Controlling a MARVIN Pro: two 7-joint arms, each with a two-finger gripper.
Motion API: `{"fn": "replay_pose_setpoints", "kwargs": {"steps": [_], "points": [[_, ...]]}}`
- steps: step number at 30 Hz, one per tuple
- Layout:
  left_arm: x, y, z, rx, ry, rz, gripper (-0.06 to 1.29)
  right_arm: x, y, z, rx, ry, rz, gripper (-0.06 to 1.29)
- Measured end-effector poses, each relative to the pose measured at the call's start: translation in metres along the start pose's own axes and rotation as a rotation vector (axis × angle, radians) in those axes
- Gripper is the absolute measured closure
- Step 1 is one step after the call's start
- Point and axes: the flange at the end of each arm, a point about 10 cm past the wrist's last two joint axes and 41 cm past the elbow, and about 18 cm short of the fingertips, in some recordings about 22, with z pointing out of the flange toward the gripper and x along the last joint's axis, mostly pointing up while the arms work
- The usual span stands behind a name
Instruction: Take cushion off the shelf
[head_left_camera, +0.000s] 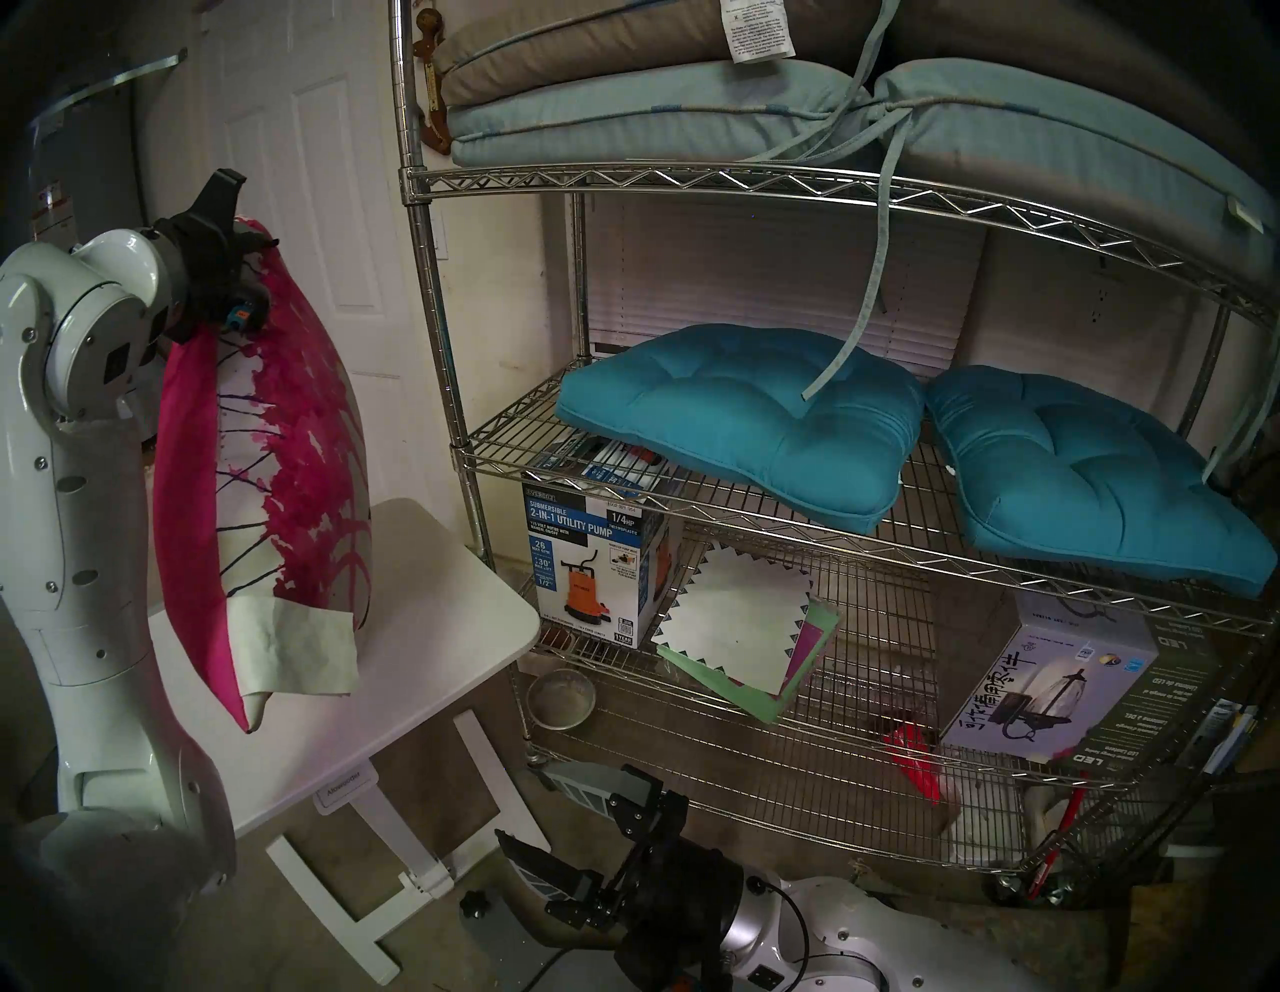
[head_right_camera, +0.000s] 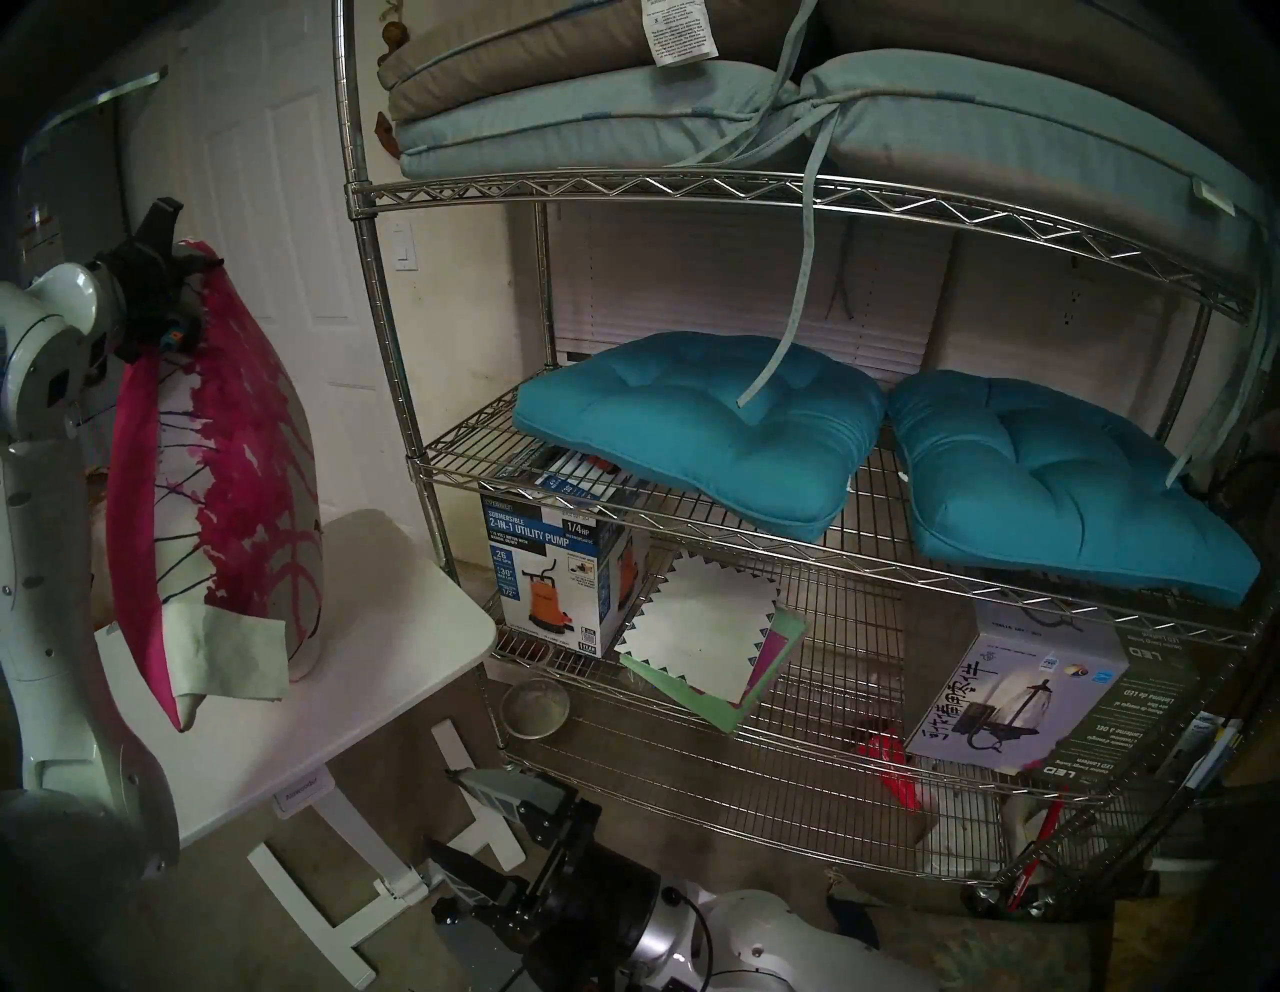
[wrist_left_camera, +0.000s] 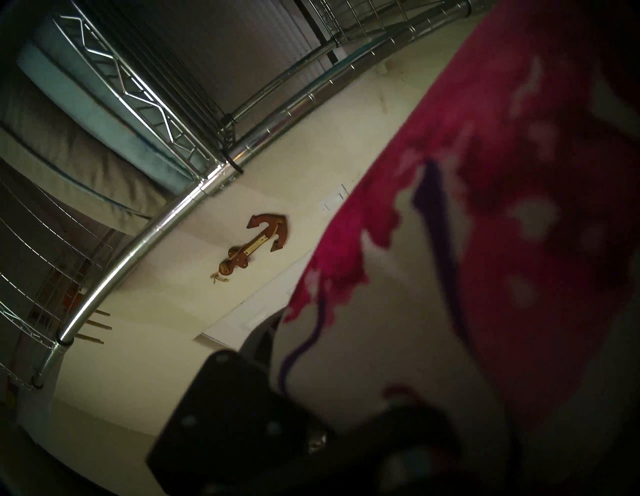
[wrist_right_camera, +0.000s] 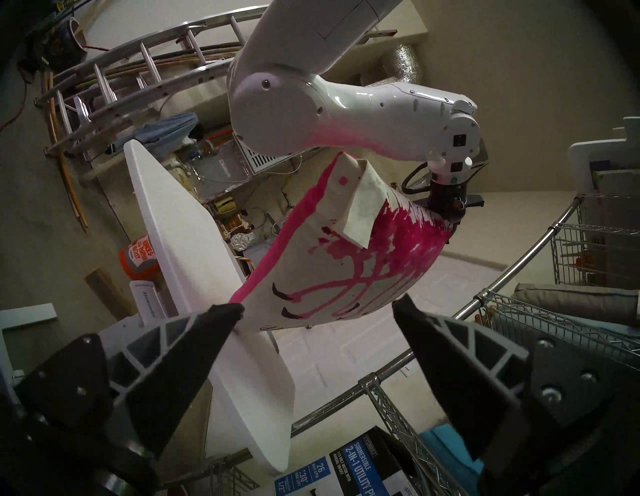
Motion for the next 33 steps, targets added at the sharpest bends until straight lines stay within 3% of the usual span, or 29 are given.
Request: {"fn": "replay_pose_setpoints", "kwargs": {"steps": [9,17,26,33], "points": [[0.027,-0.021,0.027,0.064,0.053,-0.033,1.17,-0.001,-0.001,-0.005,-0.013,-0.031,0.000,0.01],[0.036,-0.041,0.034,0.124,0.038,-0.075,1.17,-0.002,-0.003,-0.010,-0.017,-0.056,-0.006,0.01],[0.022,-0.046,0.020,0.152,-0.058,-0.140,1.17,-0.003,-0.007,-0.015,-0.011,-0.072,-0.020,0.01],[0.022,-0.033,0.001,0.138,-0.111,-0.170,1.17,-0.002,-0.012,-0.017,0.000,-0.070,-0.020,0.01]]}}
